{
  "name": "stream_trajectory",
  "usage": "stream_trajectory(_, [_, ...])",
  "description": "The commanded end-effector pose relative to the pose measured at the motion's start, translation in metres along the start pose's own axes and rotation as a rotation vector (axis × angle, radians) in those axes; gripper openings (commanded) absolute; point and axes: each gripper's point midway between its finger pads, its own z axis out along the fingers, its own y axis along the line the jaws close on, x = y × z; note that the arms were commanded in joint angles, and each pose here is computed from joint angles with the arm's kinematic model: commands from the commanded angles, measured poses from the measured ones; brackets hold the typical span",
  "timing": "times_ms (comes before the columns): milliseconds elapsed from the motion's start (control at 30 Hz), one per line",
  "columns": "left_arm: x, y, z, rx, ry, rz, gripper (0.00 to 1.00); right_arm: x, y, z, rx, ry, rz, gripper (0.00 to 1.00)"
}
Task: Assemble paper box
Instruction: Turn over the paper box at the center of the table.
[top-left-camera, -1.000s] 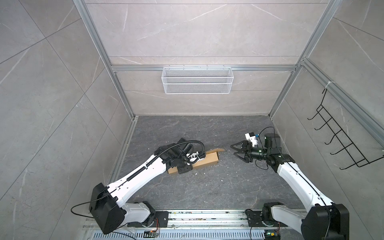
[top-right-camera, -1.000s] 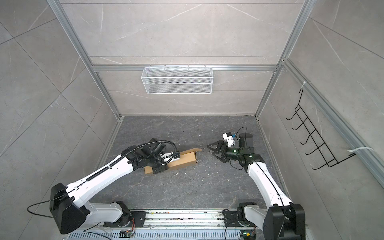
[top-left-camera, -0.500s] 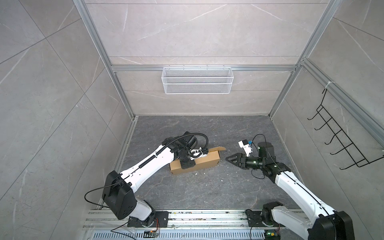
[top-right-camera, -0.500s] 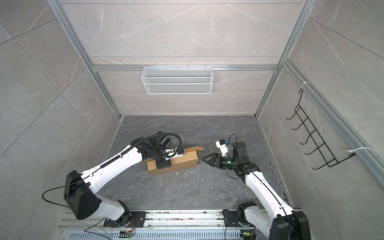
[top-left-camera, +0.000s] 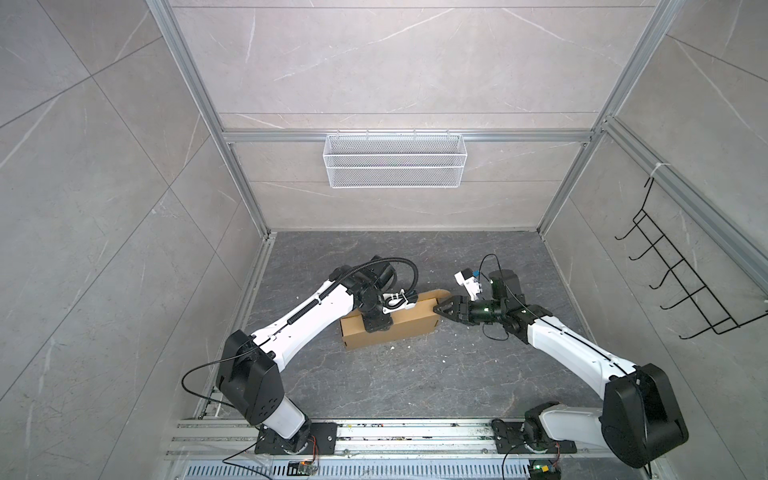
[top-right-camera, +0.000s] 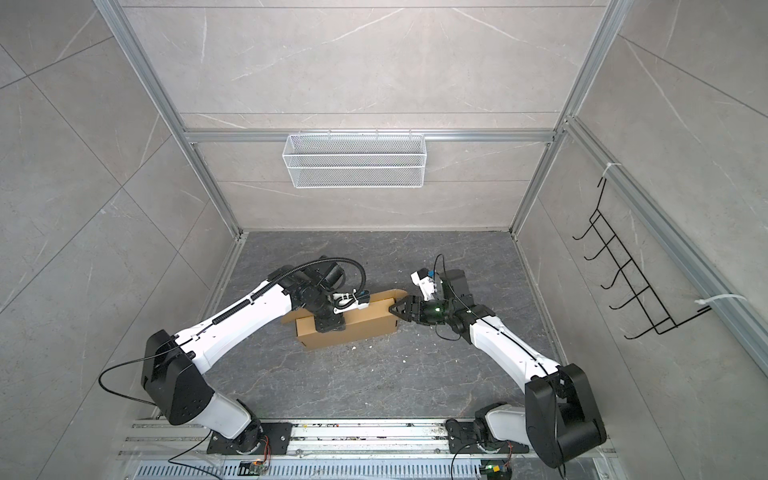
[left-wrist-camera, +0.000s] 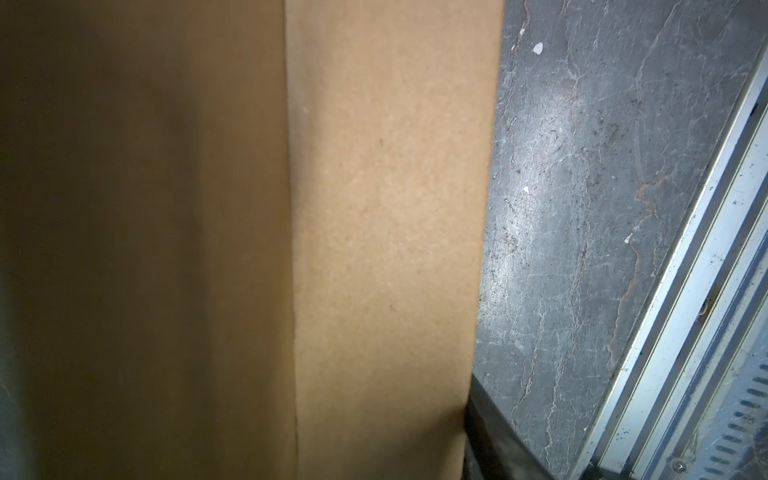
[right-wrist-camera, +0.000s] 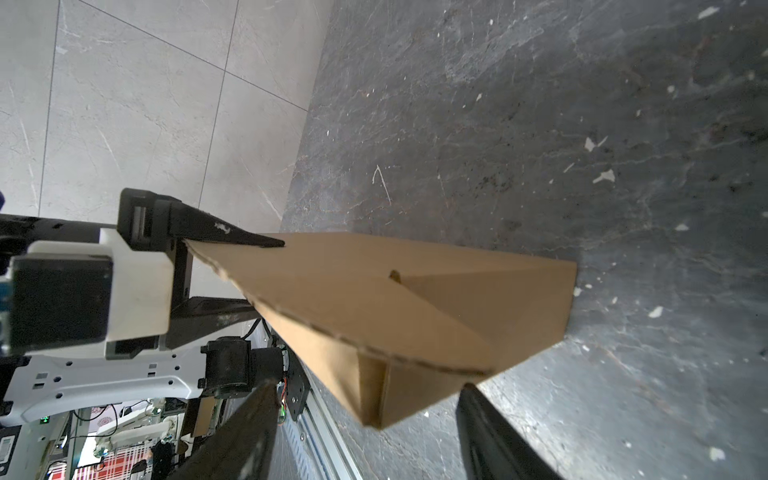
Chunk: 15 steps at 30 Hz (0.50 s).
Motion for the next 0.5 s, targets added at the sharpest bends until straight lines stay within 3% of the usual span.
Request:
stream_trajectory(0, [-0.003,-0.012,0.018,0.097,-0.002,0.001,0.35,-0.017,0.006,0.004,-0.011,-0.029,-0.022,0.68])
stream_trajectory(200, [-0.003,-0.012,0.02,0.104,0.002,-0.003,0.34,-0.015,-0.002,0.01,-0.002,-0.017,0.003,0.61])
stream_trajectory(367, [-0.003,-0.012,0.022,0.104,0.005,-0.002,0.33,-0.006,-0.017,0.019,0.01,-0.001,0.046,0.41])
stream_trajectory(467, [-0.003,-0.012,0.023,0.107,0.006,-0.003,0.32,-0.003,-0.024,0.022,0.019,0.008,0.07,0.37])
